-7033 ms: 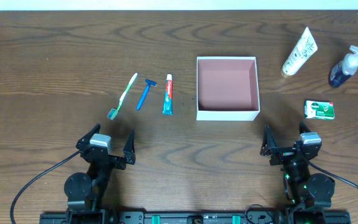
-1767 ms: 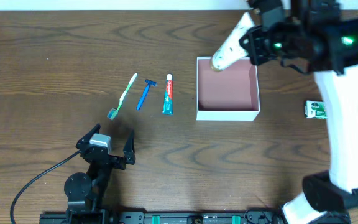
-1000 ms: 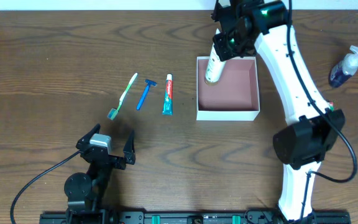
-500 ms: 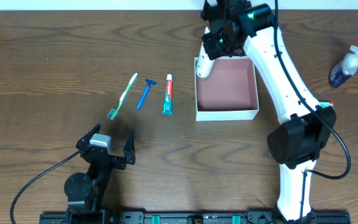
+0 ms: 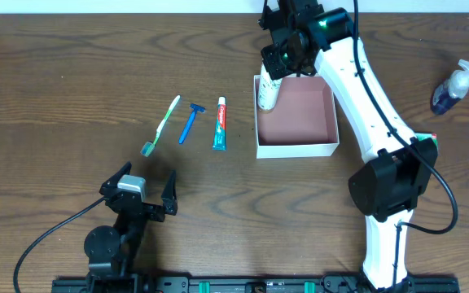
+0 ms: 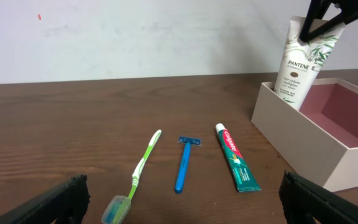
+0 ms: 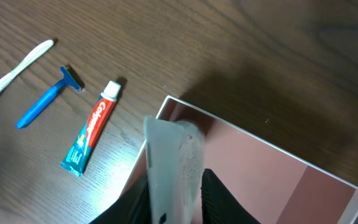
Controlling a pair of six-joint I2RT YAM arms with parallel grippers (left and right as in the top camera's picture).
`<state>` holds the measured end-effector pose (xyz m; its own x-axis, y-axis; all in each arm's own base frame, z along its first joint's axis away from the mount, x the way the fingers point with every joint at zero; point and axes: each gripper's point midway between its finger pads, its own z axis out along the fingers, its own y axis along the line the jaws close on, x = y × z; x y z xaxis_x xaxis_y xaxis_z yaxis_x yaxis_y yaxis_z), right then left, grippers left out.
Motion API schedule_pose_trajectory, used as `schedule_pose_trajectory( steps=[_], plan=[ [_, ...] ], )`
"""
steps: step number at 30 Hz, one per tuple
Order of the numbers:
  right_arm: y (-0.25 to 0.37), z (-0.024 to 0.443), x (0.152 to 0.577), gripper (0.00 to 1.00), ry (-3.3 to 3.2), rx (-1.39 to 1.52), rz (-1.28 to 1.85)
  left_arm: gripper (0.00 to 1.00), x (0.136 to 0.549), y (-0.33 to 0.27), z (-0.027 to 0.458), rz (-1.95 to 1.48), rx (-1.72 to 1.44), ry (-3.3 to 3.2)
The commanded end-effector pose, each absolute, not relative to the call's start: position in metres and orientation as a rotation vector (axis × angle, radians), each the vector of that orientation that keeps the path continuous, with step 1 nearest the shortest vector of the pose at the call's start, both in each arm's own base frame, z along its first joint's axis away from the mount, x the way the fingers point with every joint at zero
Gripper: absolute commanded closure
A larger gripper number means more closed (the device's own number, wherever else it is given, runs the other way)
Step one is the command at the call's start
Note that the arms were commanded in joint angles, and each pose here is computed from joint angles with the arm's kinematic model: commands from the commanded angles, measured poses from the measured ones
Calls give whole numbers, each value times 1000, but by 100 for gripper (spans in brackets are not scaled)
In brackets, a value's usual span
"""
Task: Pack container
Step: 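Lower the tube into the box's left corner and release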
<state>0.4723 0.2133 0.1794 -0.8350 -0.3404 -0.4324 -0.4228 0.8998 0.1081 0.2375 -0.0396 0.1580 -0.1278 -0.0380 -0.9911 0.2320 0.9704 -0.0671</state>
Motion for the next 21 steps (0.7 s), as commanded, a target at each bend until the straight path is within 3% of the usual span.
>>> schedule_pose_trajectory(
  steps=[1,5,7,8,13,17,21],
  plan=[
    [212,186,474,71,2639,-542,236,2,238,-40,143,-242,150,1719],
    [200,195,480,60,2613,-510,161,2,238,-40,143,-242,150,1719],
    [194,210,484,44,2582,-489,153,2,238,-40,143,-242,150,1719],
    [191,219,485,41,2563,-476,155,2,238,-40,143,-242,150,1719],
    [167,292,487,37,2418,-393,166,2,238,-40,143,-242,150,1719],
    [120,356,471,22,2318,-270,104,2,238,-40,143,-242,150,1719],
    [35,386,455,11,2287,-14,-87,2,238,-40,143,-242,150,1719]
  ],
)
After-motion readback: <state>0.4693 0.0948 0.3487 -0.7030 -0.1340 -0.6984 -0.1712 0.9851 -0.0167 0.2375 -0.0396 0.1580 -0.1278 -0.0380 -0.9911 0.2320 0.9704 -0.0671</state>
